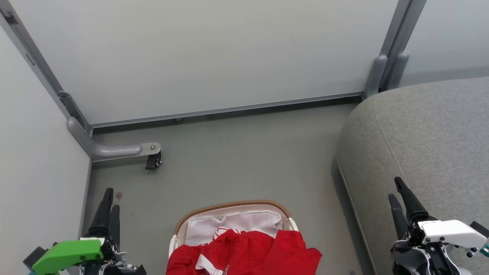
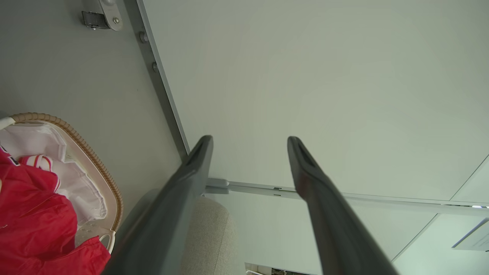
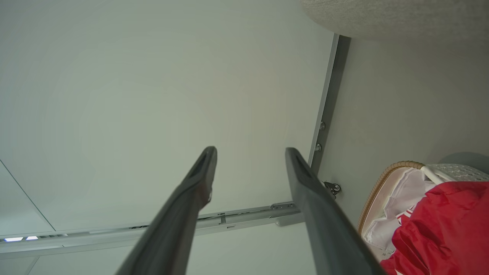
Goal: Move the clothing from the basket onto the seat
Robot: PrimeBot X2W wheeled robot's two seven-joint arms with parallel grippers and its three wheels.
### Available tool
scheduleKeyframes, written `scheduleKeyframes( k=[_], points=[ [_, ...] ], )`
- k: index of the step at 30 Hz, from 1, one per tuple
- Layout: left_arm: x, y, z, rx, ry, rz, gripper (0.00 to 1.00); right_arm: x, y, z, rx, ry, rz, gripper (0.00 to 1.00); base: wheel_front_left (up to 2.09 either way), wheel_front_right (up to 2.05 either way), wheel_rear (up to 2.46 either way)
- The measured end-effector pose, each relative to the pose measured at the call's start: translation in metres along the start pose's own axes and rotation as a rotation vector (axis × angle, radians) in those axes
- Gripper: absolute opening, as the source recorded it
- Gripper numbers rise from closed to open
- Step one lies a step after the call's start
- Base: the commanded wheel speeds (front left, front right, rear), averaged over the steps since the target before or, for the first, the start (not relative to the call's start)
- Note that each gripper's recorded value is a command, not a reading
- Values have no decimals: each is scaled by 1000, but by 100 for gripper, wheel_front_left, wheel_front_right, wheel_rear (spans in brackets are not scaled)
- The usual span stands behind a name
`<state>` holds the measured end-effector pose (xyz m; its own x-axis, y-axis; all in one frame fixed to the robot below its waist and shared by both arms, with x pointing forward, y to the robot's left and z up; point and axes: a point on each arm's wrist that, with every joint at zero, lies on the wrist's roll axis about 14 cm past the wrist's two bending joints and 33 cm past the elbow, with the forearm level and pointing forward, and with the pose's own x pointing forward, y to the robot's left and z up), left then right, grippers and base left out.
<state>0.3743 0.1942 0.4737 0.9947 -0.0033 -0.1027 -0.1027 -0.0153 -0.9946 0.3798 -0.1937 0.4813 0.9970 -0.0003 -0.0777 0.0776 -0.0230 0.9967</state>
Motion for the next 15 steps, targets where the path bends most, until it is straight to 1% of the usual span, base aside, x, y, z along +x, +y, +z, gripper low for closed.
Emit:
scheduleKeyframes(
  k=[10, 15],
  points=[
    [1, -3, -11, 19, 7, -8, 100, -1, -1, 0, -27, -27, -5, 100, 0, 0, 0],
    [2, -5, -14, 50, 4, -15, 100, -2, -3, 5, -70, -49, -11, 100, 0, 0, 0]
  ],
)
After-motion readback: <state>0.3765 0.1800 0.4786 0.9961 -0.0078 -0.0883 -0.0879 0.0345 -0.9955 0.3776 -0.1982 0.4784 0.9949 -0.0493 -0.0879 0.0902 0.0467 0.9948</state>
